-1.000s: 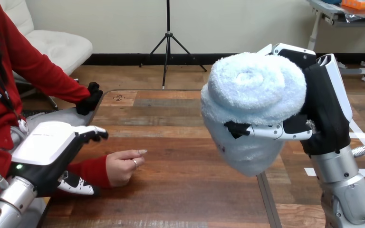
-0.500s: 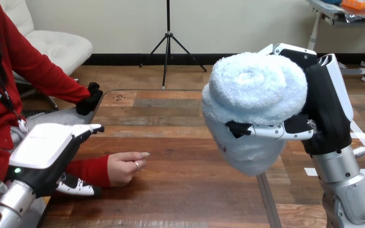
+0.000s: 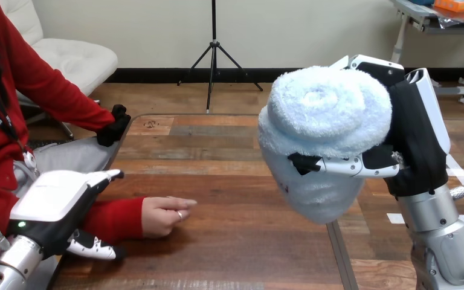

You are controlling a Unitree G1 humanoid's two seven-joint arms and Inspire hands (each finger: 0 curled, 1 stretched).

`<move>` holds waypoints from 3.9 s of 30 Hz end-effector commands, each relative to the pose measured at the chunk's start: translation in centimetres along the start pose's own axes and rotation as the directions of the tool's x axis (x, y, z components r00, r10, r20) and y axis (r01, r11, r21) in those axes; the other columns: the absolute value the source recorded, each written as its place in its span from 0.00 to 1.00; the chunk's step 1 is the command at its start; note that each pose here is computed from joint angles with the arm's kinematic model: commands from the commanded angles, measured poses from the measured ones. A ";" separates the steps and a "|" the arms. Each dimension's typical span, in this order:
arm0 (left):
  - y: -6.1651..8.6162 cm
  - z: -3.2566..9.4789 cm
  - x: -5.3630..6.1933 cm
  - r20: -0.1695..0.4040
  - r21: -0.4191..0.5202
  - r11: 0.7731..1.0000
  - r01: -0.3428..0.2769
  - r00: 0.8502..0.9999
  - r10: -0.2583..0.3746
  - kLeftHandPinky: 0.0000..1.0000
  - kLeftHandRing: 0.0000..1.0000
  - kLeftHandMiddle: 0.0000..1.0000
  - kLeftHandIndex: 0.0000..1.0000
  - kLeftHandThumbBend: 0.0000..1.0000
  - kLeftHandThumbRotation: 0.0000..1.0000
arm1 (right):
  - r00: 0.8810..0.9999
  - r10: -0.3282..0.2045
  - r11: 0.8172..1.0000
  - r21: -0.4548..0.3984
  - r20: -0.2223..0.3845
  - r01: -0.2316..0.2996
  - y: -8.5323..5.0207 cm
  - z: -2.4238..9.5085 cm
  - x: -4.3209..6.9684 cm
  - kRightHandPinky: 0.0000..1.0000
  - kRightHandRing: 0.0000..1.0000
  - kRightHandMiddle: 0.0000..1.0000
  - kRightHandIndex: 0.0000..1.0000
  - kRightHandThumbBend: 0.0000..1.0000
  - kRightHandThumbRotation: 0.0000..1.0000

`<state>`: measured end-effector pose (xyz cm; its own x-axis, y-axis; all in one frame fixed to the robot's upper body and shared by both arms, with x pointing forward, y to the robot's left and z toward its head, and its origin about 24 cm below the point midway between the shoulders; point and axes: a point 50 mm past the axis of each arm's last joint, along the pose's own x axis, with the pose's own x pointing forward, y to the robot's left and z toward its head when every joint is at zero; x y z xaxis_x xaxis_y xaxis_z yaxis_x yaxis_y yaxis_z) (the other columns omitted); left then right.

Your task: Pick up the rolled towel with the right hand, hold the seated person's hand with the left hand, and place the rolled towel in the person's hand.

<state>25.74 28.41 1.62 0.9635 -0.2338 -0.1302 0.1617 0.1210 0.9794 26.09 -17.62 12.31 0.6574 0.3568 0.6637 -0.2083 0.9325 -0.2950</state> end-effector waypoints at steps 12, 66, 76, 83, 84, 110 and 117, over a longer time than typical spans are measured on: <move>1.7 0.2 3.6 -0.013 0.020 1.000 0.011 1.000 -0.011 0.76 0.85 0.88 0.90 1.00 0.40 | 0.995 -0.028 1.000 0.000 0.094 0.028 -0.2 1.3 1.3 0.03 0.06 0.09 0.06 0.52 0.00; 1.3 2.8 7.5 0.023 0.024 0.995 0.099 0.995 -0.100 0.62 0.65 0.68 0.68 1.00 0.13 | 0.995 -0.042 0.999 0.002 0.087 0.042 0.0 1.9 0.1 0.03 0.06 0.10 0.08 0.57 0.00; 1.1 3.0 7.5 0.037 0.044 0.993 0.107 0.993 -0.109 0.50 0.52 0.56 0.59 1.00 0.07 | 0.995 -0.047 0.999 0.007 0.084 0.046 0.0 2.0 0.1 0.03 0.06 0.10 0.08 0.57 0.00; 1.0 3.2 7.5 0.044 0.030 0.991 0.129 0.990 -0.131 0.47 0.48 0.51 0.54 0.98 0.03 | 0.995 -0.047 0.998 0.033 0.084 0.044 0.1 1.9 0.1 0.03 0.06 0.10 0.08 0.56 0.00; 1.0 3.2 7.5 0.046 0.030 0.991 0.129 0.990 -0.130 0.46 0.47 0.50 0.53 0.98 0.02 | 0.995 -0.048 0.999 0.030 0.084 0.045 0.1 1.9 0.1 0.03 0.06 0.10 0.08 0.56 0.00; 1.2 3.6 7.3 0.078 -0.013 0.997 0.073 0.994 -0.072 0.37 0.36 0.40 0.43 0.95 0.00 | 0.996 -0.040 0.999 0.037 0.074 0.037 0.3 1.2 0.4 0.03 0.06 0.10 0.08 0.54 0.00; 1.3 3.7 7.3 0.079 -0.022 0.999 0.048 0.996 -0.046 0.35 0.35 0.39 0.42 0.94 0.00 | 0.997 -0.037 0.999 0.029 0.071 0.035 0.3 0.9 0.5 0.03 0.06 0.10 0.08 0.54 0.00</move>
<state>31.67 25.74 1.91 0.9458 -0.2180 -0.2405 0.2645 0.0877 0.9604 24.66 -17.46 11.37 0.6757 0.3515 0.6480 -0.2271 0.9355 -0.2707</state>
